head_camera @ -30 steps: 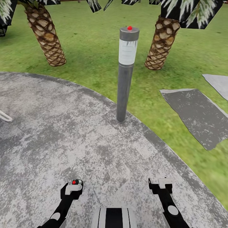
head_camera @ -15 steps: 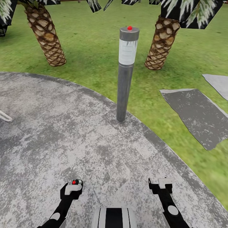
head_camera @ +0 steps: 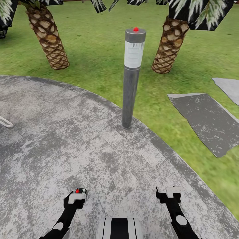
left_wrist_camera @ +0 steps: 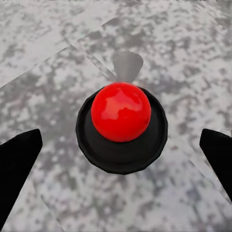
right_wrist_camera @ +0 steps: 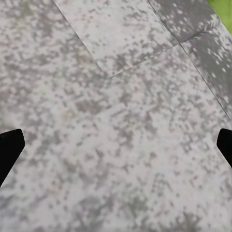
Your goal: Pick up the pesticide atomizer in the garden and spray insectifuge to fully cover both potted plants in the garden.
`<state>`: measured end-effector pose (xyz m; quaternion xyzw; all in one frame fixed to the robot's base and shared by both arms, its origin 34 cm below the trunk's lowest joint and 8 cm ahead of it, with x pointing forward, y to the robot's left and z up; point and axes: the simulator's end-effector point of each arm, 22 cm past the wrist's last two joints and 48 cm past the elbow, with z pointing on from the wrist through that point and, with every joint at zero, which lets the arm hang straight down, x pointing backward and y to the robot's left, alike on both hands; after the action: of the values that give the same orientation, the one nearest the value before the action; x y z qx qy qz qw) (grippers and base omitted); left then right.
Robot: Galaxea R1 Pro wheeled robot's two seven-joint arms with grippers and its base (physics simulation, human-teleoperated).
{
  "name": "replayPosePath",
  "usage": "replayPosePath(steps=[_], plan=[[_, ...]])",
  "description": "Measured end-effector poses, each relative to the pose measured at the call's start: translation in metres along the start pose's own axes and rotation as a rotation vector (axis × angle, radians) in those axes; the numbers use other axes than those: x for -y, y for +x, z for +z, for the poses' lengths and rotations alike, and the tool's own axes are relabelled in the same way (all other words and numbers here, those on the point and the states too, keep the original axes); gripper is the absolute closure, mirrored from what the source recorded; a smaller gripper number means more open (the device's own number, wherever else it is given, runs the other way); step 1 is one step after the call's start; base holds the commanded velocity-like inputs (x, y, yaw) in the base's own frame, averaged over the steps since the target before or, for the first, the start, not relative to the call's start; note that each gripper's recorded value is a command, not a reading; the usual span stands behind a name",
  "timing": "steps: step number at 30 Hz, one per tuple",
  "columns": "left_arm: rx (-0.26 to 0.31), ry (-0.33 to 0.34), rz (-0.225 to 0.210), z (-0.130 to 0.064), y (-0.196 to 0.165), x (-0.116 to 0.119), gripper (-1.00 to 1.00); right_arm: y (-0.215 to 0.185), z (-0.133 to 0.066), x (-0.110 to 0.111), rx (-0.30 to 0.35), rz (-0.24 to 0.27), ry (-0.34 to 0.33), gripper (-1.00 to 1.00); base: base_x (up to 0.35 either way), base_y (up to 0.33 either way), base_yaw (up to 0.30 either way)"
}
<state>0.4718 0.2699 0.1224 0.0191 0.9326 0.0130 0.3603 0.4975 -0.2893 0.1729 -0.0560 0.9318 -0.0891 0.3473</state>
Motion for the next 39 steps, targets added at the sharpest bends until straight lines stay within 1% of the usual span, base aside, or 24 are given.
replayPosePath(steps=[23, 25, 26, 39], plan=[[0.011, 0.003, 0.003, 0.001, -0.005, 0.001, 1.00, 0.000, 0.000, 0.000, 0.000, 0.000, 0.000, -1.00, 0.000, 0.000, 0.000], [0.018, 0.004, 0.003, 0.001, -0.009, 0.001, 1.00, -0.004, -0.001, 0.001, 0.008, 0.001, 0.001, -1.00, 0.000, 0.000, 0.000], [0.021, -0.004, -0.005, 0.001, -0.011, -0.002, 1.00, -0.007, -0.001, 0.002, 0.014, 0.001, 0.003, -1.00, 0.000, 0.000, 0.000], [0.073, -0.006, -0.006, -0.004, -0.040, -0.003, 1.00, -0.037, -0.008, 0.008, 0.072, 0.010, 0.014, -1.00, 0.000, 0.000, 0.000]])
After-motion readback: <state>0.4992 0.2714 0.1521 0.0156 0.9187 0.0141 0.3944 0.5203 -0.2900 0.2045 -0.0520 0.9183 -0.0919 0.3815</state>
